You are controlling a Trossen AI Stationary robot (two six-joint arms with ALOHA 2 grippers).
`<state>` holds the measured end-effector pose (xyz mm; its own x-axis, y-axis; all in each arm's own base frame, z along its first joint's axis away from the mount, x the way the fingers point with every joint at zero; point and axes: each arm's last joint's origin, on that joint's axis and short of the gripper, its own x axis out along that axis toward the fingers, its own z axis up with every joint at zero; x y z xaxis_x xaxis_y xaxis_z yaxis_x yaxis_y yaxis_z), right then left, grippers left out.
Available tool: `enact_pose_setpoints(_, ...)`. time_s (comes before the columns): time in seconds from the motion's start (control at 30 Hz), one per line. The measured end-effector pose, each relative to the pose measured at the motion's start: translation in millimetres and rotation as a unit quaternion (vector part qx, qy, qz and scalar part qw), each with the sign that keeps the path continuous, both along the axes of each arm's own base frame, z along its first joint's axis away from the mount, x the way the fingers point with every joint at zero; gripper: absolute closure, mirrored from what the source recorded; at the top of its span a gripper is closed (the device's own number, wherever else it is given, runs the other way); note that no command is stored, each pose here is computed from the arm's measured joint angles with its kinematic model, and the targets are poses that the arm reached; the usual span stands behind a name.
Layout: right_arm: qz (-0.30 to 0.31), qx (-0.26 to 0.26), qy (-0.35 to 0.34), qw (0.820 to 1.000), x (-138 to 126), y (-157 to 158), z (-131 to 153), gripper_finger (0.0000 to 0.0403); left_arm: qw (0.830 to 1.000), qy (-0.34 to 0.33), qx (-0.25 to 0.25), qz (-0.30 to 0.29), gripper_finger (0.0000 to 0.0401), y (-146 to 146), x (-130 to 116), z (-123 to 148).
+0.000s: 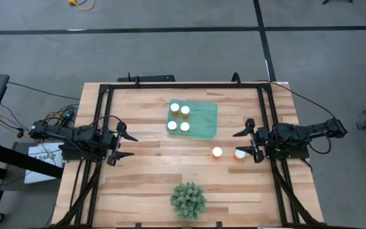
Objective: Pick and place pill bottles into a basket
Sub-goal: Put the orange pill bottle into the green bin
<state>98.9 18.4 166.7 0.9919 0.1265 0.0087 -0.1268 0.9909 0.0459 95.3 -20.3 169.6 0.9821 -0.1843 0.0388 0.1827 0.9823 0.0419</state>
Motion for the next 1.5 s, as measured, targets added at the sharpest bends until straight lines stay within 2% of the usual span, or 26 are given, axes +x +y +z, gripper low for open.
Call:
enact_pose_setpoints(0.63, 0.002, 0.031, -0.046, 0.998, -1, 0, 11, 0.0143, 1.0, 0.001, 0.0, 0.002, 0.0131, 0, 0, 0)
enact_pose_setpoints(0.77, 0.004, 0.061, -0.046, 0.997, -1, 0, 12, 0.0143, 1.0, 0.001, -0.002, 0.002, 0.0131, 0, 0, 0)
enact_pose_setpoints(1.03, -0.006, 0.089, -0.037, 0.995, -1, -1, 11, 0.0143, 1.0, 0.002, -0.004, 0.002, 0.0131, 0, 0, 0)
enact_pose_setpoints(1.2, -0.008, 0.071, -0.038, 0.997, -1, -1, 11, 0.0143, 1.0, 0.001, -0.002, 0.001, 0.0131, 0, 0, 0)
enact_pose_setpoints(1.3, -0.012, 0.063, -0.017, 0.998, -1, -1, 10, 0.0143, 1.0, 0.002, -0.004, 0.001, 0.0131, 0, 0, 0)
enact_pose_setpoints(1.43, -0.089, 0.054, 0.066, 0.992, -4, -6, 13, 0.0143, 1.0, 0.001, 0.0, 0.001, 0.0131, 0, 0, 0)
enact_pose_setpoints(1.5, -0.095, 0.044, 0.088, 0.991, -3, -5, 21, 0.0144, 1.0, 0.002, -0.003, 0.001, 0.0131, 0, 0, 0)
